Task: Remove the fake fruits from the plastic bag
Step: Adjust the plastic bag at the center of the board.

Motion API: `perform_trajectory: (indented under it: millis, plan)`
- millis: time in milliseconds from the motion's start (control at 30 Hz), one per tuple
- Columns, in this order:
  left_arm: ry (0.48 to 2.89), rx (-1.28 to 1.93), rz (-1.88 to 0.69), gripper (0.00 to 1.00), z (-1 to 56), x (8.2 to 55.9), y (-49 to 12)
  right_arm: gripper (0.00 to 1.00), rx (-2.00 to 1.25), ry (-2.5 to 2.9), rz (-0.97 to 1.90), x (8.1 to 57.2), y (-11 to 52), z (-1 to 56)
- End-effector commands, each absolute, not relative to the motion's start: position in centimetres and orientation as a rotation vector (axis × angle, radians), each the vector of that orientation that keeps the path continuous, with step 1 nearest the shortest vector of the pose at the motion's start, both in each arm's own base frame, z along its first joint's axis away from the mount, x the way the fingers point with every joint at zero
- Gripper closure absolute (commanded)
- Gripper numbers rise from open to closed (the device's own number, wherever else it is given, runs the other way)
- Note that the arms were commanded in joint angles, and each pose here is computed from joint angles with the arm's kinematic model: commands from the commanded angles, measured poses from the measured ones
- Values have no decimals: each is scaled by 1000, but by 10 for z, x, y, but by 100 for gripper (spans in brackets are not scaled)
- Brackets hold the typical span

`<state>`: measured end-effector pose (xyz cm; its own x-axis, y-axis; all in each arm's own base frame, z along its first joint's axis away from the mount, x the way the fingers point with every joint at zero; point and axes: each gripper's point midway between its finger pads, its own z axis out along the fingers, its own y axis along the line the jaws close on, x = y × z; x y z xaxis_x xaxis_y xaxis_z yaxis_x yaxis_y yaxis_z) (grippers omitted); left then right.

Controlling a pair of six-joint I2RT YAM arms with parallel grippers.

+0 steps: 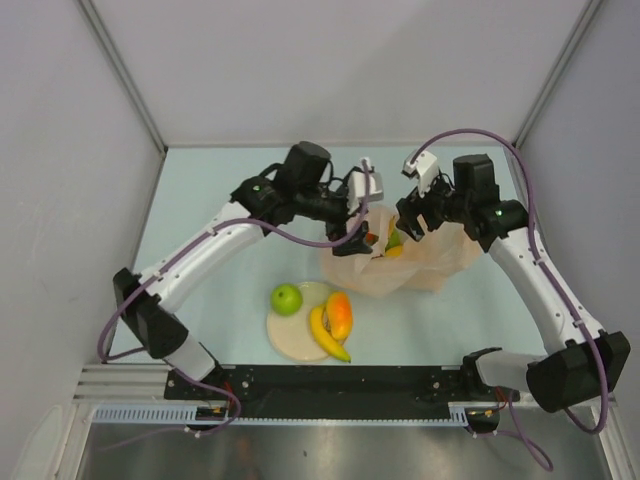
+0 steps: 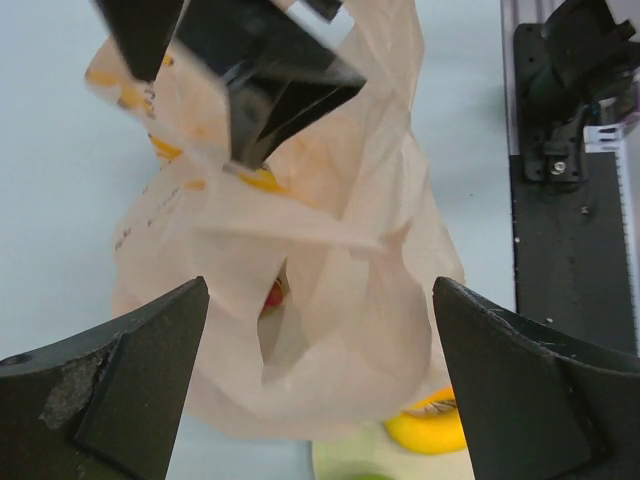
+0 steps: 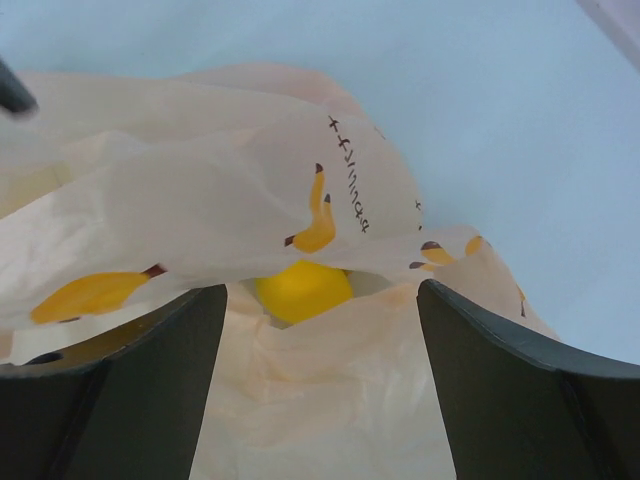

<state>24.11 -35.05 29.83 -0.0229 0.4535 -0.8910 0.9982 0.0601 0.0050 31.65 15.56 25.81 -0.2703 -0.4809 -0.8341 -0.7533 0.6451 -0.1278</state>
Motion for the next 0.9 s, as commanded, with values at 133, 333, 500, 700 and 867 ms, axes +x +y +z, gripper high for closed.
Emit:
perform_trajectory:
  millis: [133,333,500,700,867]
  plan:
    - [1546,1598,-711,9,295,260,-393,17,-945,1850,552,327,171,272]
    - [1683,1597,-536,100,271,282,-374,20,-994,1851,598,309,173,269]
    - [1763,1338,-728,100,296,298,-351,38,-1130,1850,628,282,170,242]
    - [1855,1128,-946,100,300,301,-333,50,-1342,1738,649,281,209,224]
    - [1807,1124,-997,100,313,298,-334,51,-1385,1754,558,321,229,186]
